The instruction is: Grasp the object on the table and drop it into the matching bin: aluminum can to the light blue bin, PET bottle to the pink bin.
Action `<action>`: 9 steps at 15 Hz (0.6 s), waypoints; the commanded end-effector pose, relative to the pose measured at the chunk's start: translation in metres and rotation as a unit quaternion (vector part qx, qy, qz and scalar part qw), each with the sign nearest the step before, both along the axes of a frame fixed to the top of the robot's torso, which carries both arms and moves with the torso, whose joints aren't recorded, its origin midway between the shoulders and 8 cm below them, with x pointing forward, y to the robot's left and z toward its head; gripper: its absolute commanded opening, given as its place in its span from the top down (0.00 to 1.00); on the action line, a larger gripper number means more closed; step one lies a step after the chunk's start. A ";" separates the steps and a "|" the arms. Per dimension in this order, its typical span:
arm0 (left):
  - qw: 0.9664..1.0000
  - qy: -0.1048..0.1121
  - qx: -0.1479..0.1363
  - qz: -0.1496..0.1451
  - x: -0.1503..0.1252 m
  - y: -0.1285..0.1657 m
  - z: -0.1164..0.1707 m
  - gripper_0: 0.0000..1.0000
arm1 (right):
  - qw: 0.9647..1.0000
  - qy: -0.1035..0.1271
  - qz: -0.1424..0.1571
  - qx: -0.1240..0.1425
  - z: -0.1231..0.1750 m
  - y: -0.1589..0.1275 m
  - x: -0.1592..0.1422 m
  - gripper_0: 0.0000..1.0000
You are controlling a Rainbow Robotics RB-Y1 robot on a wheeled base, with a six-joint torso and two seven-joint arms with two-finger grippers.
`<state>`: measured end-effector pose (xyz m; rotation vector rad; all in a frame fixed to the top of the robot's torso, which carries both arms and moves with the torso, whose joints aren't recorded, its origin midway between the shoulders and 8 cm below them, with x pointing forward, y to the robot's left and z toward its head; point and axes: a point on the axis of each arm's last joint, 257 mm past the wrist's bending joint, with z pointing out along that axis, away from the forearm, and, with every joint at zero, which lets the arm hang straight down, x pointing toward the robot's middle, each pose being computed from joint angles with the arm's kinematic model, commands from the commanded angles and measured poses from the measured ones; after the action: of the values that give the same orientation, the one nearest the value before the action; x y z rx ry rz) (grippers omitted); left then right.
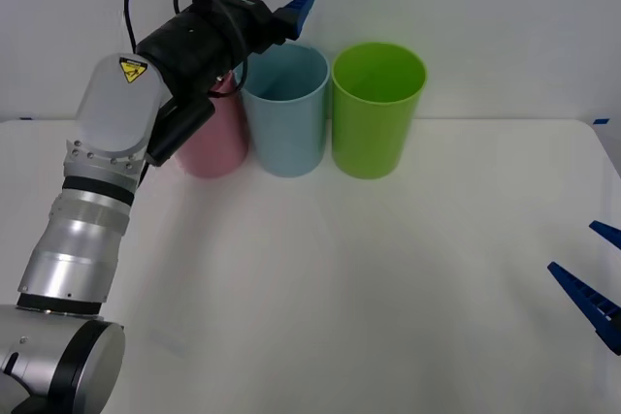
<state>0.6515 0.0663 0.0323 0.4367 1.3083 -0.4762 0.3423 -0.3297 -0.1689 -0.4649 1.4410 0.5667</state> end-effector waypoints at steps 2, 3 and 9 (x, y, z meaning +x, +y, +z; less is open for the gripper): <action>1.000 0.006 -0.013 -0.016 -0.013 0.017 -0.006 0.00 | 1.000 0.000 0.000 0.000 0.000 0.000 0.000 0.00; 1.000 0.006 -0.022 -0.018 -0.019 0.024 -0.008 0.00 | 1.000 0.000 0.000 0.000 0.000 0.000 0.000 0.00; 0.999 0.007 -0.040 -0.029 -0.063 0.062 -0.028 0.00 | 1.000 0.000 0.000 0.000 0.000 0.000 0.000 0.00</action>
<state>0.5945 0.1229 0.0069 0.4096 1.2894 -0.5750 0.3422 -0.3297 -0.1689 -0.4649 1.4410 0.5666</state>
